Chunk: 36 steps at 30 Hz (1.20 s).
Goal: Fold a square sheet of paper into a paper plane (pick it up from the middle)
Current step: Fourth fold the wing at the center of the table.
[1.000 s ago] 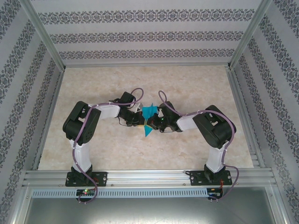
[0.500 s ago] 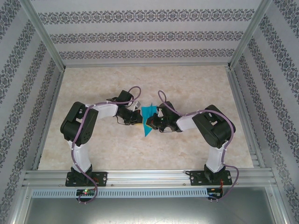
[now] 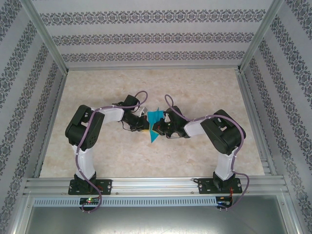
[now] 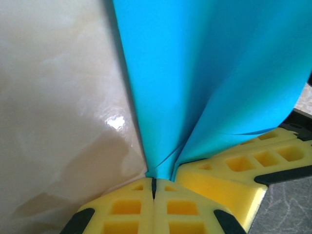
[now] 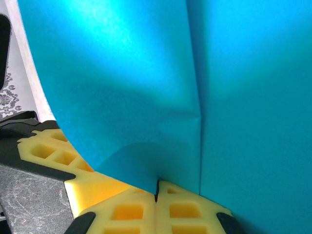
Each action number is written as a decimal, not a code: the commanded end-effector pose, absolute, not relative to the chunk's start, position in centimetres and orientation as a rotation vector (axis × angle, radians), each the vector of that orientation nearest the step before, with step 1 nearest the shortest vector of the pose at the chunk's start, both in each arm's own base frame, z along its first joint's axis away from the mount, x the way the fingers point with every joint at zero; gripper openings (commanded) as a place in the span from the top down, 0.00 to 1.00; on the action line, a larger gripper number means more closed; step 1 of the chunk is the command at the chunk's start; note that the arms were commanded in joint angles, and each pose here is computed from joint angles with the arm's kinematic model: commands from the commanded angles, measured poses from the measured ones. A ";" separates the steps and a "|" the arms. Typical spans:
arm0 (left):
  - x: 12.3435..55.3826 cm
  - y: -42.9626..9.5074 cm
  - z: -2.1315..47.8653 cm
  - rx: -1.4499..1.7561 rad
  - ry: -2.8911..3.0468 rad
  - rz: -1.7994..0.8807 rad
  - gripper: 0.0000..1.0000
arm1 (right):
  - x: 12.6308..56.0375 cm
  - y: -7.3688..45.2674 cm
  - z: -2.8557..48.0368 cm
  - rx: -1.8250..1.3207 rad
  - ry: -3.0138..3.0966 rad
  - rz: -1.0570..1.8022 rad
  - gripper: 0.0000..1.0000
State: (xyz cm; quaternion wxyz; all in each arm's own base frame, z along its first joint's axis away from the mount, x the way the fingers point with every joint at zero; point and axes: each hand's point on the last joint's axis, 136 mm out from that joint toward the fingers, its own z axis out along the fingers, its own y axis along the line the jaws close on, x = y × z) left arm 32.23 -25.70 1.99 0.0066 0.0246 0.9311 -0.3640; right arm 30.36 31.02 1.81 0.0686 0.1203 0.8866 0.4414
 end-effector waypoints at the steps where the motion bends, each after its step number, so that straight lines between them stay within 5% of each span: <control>1: 32.2 -25.5 0.8 0.091 2.940 -1.125 1.00 | 29.7 31.1 1.8 0.326 2.690 1.294 0.95; 36: 31.4 -25.3 -0.2 0.111 2.966 -1.124 1.00 | 30.5 31.8 2.8 0.357 2.593 1.407 0.95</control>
